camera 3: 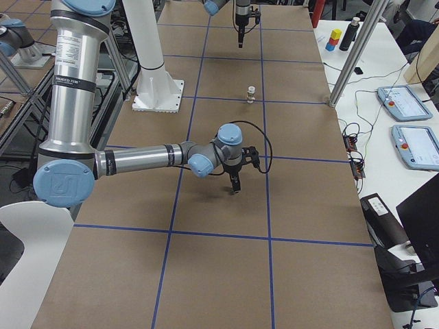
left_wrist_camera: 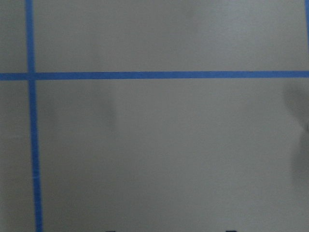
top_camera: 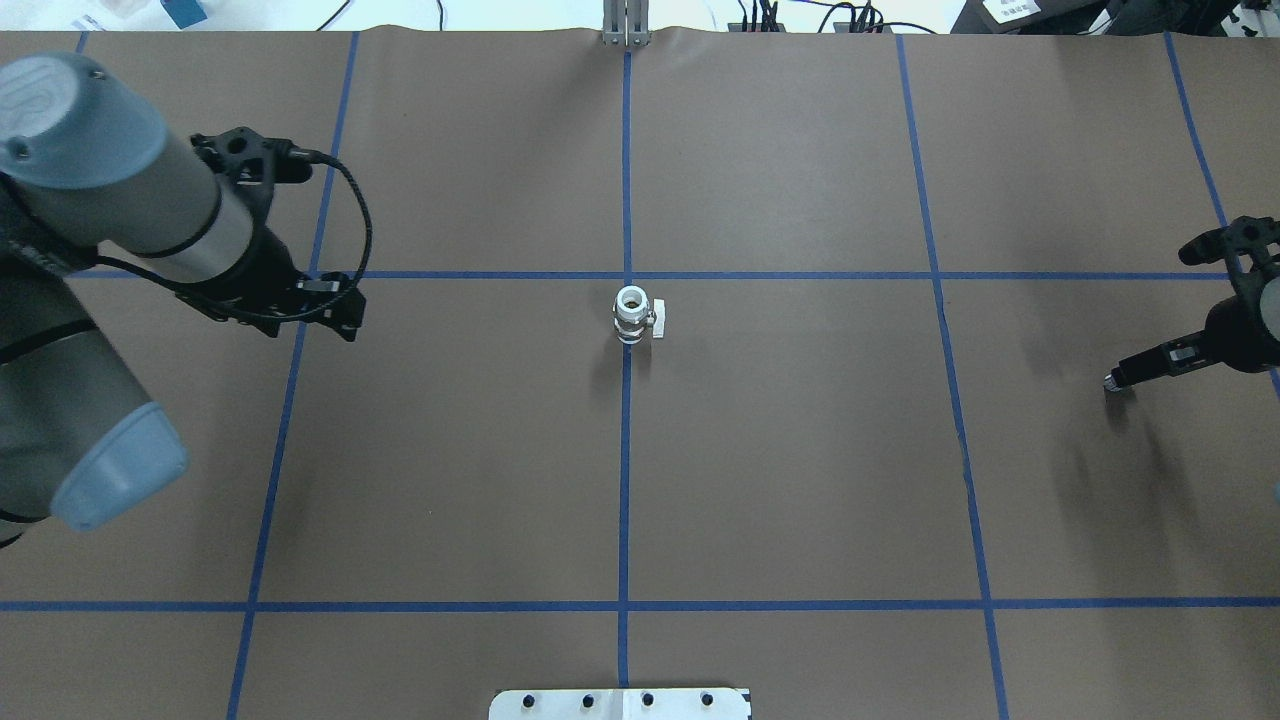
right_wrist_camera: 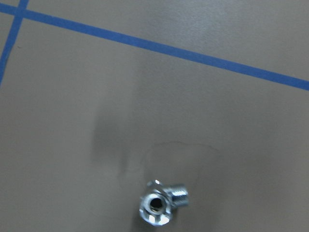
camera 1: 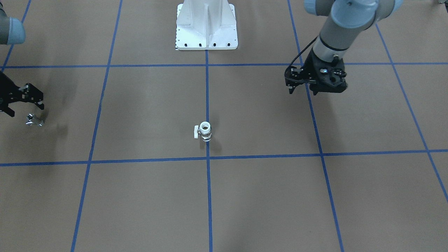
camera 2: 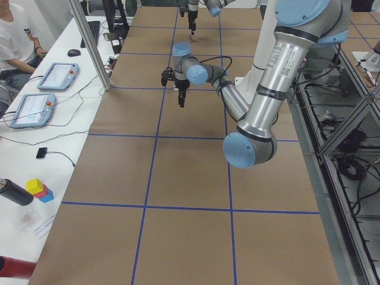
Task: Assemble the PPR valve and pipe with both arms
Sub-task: 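Withdraw the left gripper while the right gripper grasps the chrome elbow fitting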
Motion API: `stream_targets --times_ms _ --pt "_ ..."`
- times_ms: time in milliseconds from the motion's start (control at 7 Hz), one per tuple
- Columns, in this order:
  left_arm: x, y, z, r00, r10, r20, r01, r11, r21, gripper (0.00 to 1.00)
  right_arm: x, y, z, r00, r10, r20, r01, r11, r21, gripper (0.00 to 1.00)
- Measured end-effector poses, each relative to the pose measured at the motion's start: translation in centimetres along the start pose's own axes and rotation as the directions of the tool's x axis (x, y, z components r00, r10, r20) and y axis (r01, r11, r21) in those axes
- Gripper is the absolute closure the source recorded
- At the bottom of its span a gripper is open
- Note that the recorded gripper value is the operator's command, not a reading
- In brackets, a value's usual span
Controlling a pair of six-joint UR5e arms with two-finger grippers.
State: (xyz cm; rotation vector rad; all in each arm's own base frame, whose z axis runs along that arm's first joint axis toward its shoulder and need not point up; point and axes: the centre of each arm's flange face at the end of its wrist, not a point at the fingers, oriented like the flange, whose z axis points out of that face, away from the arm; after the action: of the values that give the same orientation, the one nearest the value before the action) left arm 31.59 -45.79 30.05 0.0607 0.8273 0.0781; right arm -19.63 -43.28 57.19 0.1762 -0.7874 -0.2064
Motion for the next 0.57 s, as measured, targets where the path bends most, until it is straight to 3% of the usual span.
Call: stream_targets --times_ms 286,571 --pt "-3.5 0.2 -0.3 0.999 0.033 0.003 -0.033 0.999 -0.023 0.17 -0.2 -0.3 1.7 1.0 -0.007 0.0 0.007 1.0 -0.024 0.08" --pt "-3.9 0.3 -0.3 0.999 0.038 0.003 -0.038 0.999 -0.027 0.17 0.5 0.0 2.5 0.999 -0.043 0.0 0.043 0.999 -0.033 0.32"
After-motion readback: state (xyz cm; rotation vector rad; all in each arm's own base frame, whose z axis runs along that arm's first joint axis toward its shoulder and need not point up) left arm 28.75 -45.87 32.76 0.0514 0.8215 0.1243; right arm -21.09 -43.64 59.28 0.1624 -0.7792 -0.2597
